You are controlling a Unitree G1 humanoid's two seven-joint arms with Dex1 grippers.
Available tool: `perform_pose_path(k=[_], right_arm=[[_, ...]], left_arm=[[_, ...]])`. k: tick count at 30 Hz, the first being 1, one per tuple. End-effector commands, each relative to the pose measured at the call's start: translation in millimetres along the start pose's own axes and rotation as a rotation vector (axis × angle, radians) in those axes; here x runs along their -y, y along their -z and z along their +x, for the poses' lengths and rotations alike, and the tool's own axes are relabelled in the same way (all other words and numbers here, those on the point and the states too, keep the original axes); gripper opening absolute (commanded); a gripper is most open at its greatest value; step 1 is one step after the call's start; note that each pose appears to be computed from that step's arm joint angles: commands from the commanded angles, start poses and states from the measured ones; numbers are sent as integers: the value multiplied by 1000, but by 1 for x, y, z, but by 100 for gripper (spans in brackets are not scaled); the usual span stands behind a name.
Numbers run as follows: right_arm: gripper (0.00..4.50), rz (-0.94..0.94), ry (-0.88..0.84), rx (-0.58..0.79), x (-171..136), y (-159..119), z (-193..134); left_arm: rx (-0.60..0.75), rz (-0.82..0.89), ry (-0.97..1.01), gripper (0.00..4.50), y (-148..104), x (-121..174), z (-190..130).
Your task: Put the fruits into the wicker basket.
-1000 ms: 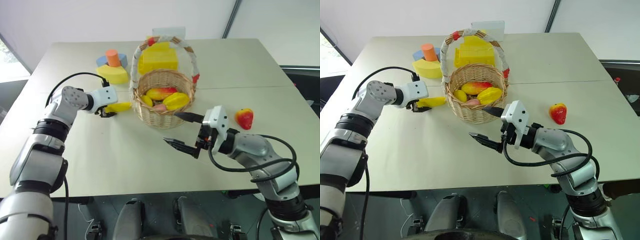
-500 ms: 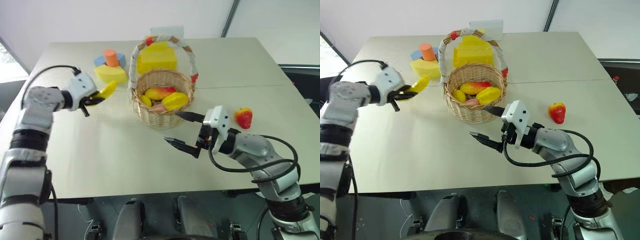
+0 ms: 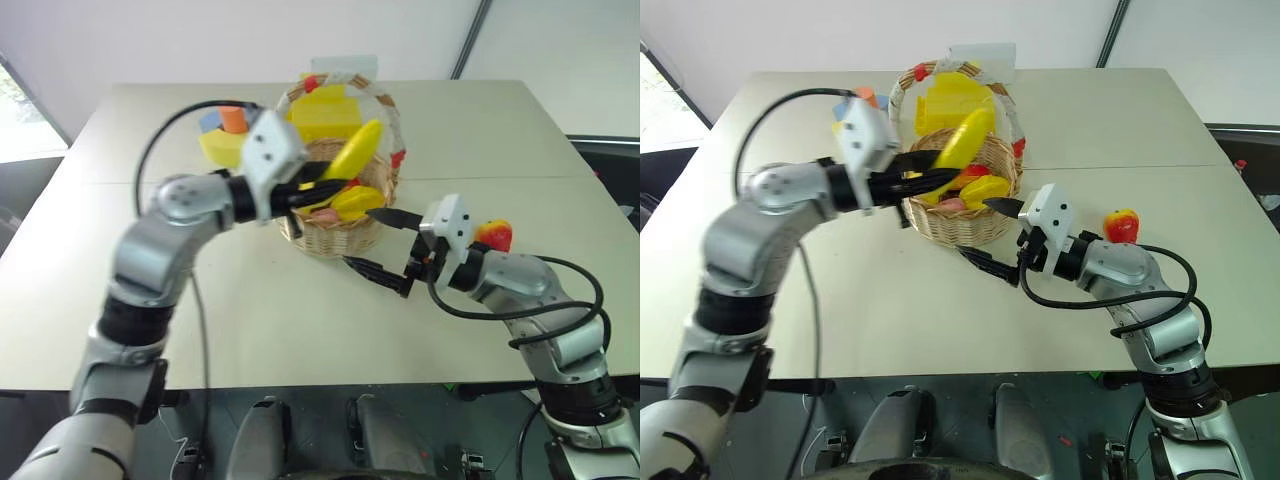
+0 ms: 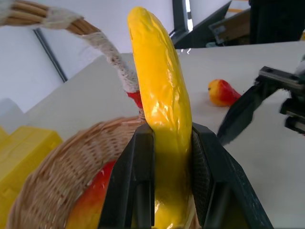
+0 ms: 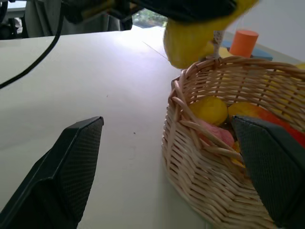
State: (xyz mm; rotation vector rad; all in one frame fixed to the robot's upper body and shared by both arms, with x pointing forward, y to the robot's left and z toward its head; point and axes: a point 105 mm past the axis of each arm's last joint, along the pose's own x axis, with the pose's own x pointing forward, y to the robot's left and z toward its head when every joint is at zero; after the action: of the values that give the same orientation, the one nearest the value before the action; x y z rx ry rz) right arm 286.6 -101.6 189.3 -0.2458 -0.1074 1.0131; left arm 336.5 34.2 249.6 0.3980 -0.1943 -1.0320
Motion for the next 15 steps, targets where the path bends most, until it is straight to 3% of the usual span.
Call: perform_pose_path(k=[1, 7, 11, 15], right_arm=[[450, -53, 44, 27, 3, -12, -7], [450, -56, 186, -7, 20, -6, -26], [450, -45, 423, -112, 59, 14, -63], [450, -28, 775, -260, 109, 45, -121]], left_arm=[[-8, 38, -50, 98, -1, -12, 4], [26, 40, -44, 386, -4, -16, 3], [128, 16, -22, 386, -17, -14, -9], [186, -68, 95, 386, -16, 10, -19]])
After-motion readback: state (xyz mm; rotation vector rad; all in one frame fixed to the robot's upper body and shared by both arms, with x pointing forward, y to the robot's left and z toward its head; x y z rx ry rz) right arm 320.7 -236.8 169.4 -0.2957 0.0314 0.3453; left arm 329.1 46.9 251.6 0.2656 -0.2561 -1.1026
